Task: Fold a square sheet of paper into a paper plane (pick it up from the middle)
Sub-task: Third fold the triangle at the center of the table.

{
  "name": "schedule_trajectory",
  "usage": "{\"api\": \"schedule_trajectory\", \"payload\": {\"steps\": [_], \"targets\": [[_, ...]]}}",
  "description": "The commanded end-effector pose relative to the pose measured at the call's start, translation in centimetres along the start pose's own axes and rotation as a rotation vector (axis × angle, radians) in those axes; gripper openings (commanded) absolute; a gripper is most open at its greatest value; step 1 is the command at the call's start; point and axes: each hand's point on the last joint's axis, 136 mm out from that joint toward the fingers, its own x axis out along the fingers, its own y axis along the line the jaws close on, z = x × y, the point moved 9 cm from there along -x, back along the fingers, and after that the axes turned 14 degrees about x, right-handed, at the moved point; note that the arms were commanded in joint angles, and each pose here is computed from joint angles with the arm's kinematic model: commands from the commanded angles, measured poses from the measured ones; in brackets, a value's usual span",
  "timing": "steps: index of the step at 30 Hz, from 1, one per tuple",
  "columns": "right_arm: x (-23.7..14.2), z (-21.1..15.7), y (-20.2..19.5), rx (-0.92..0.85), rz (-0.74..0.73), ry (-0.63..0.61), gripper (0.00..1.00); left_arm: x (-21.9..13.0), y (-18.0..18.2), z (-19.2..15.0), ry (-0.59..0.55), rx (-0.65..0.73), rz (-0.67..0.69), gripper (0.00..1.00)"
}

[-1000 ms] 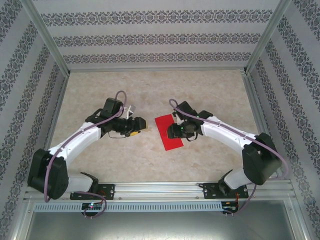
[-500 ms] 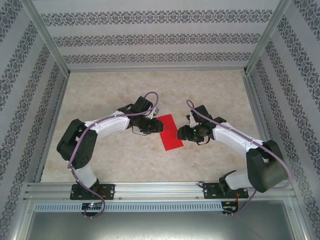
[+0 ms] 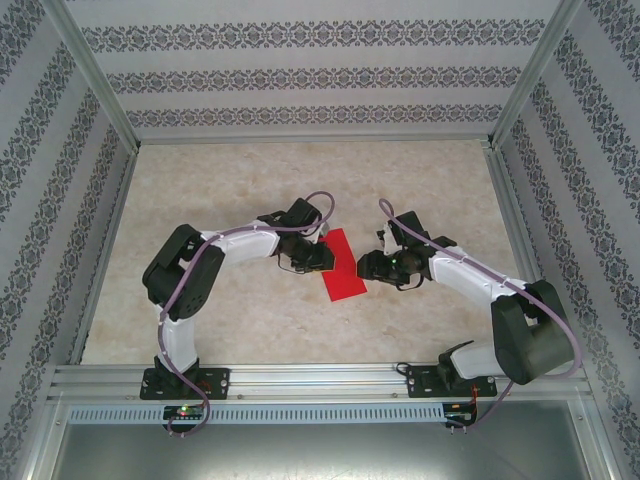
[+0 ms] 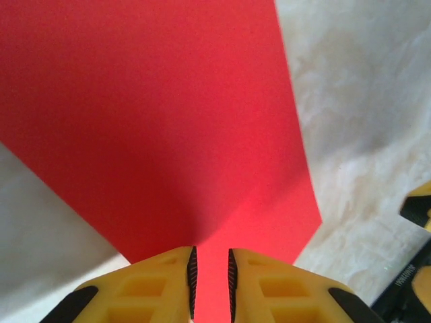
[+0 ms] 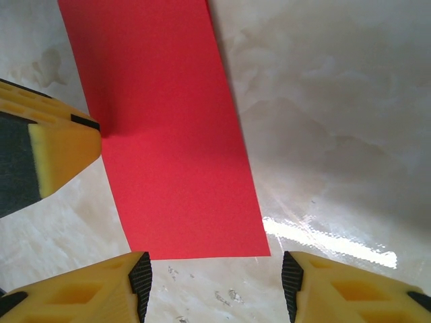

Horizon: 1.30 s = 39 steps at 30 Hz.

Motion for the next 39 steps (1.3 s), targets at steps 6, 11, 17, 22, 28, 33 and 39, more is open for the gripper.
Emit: {"api": "schedule_trajectory", "payload": {"steps": [6, 11, 17, 22, 28, 33, 39], "targets": [[0.6, 0.2, -0.2, 0.017, 0.036, 0.031, 0.55, 1.0, 0.7, -0.5, 0.044, 0.052, 0.088, 0.19], [1.3, 0.5, 0.0, 0.019, 0.056, 0.056, 0.55, 1.3, 1.3, -1.0, 0.06, 0.052, 0.116, 0.19], [2.4, 0.9, 0.6, 0.022, 0.087, 0.086, 0.55, 1.8, 1.9, -1.8, 0.079, 0.049, 0.118, 0.18], [3.3, 1.0, 0.9, 0.022, 0.089, 0.117, 0.55, 2.1, 2.1, -2.2, 0.088, 0.048, 0.117, 0.18], [4.1, 0.9, 1.3, 0.017, 0.094, 0.153, 0.54, 2.2, 2.4, -2.4, 0.097, 0.045, 0.116, 0.18], [4.4, 0.6, 1.4, 0.018, 0.117, 0.183, 0.53, 2.4, 2.5, -2.6, 0.104, 0.047, 0.117, 0.18], [3.8, 0.5, 1.5, 0.044, 0.19, 0.183, 0.53, 2.7, 2.7, -2.7, 0.113, 0.044, 0.113, 0.18]]}}
